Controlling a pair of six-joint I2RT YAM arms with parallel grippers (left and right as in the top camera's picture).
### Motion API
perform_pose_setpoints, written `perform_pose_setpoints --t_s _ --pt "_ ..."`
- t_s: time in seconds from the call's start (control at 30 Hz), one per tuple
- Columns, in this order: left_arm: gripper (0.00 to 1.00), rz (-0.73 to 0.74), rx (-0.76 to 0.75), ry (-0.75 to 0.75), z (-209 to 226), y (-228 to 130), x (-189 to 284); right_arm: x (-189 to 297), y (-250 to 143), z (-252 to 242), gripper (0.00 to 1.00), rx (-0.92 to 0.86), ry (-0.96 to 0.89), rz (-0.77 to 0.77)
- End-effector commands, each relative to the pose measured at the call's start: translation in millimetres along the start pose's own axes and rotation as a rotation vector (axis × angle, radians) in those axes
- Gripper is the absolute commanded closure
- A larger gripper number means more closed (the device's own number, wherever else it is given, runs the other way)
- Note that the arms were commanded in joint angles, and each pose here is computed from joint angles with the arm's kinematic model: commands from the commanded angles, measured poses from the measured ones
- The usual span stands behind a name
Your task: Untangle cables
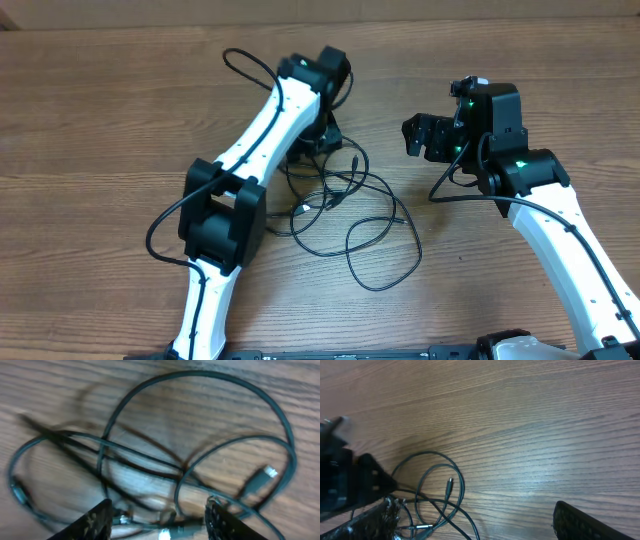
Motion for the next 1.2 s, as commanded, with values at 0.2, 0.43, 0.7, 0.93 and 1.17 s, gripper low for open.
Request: perform_pose_setpoints --t_s 0.2,0.43,0.7,0.93,1.17 --pt "0.96 -0.156 -0.017 0.001 -2 13 -1 4 5 0 0.04 0.009 -0.005 -0.021" --pt "0.96 -0.292 -0.245 -0.207 -23 25 93 4 5 0 0.04 0.009 -0.006 -0.021" --pt "0.96 -0.492 -0.548 -0.641 7 -9 273 4 5 0 0.00 0.009 -0.004 -0.021" --pt "0.96 -0.605 -0.639 -0.878 59 -48 356 5 12 10 0.00 0.068 0.100 -0.059" --pt "0.96 -0.713 -0.714 -1.016 97 -75 402 11 29 31 0.00 0.109 0.314 -0.158"
Point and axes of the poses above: each gripper's point midway between its finger pads, its own x axis back along the fingers, its own z axis along the line the jaws close on, y = z × x, the point moved 8 cm from there along x, back along the fingers, and after that the axes turned 12 degrees about x, right-handed, at the moved point
